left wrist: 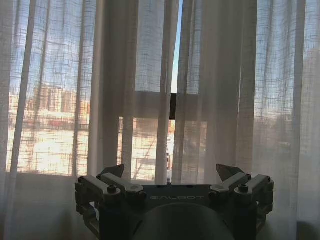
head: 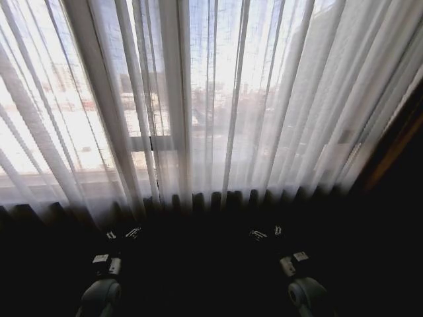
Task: Open the curtains by pulling them apart, changing their state from closed to fully open.
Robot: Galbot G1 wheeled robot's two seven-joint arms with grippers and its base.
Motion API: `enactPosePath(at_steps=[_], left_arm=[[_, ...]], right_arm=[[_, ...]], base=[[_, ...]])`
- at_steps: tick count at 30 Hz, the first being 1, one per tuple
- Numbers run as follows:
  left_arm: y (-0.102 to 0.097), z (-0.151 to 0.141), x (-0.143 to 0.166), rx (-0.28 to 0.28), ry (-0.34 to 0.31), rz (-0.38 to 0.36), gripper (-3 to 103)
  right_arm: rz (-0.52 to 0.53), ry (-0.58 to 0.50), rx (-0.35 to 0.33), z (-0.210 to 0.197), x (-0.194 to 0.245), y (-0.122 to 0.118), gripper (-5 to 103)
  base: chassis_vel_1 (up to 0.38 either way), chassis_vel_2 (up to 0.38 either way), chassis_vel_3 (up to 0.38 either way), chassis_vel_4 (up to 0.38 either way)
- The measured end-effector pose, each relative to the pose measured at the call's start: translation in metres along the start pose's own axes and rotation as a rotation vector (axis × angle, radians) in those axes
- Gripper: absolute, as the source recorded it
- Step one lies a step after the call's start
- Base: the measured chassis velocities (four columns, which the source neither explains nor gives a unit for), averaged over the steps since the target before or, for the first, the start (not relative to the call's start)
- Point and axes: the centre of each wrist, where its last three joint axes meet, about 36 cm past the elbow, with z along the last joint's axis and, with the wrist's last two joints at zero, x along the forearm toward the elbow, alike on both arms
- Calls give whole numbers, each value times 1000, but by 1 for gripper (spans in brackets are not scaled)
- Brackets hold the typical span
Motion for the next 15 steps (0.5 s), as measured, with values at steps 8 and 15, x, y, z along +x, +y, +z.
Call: enactPosePath(at_steps=[8,15], left_arm=[[0,0,0,0,0,0,100],[0,0,0,0,0,0,100]], right_arm=[[6,-7,0,-3,0,-2,100],[-46,-46,-37,6,3,-13,100]], base=[[0,0,0,0],[0,0,0,0]])
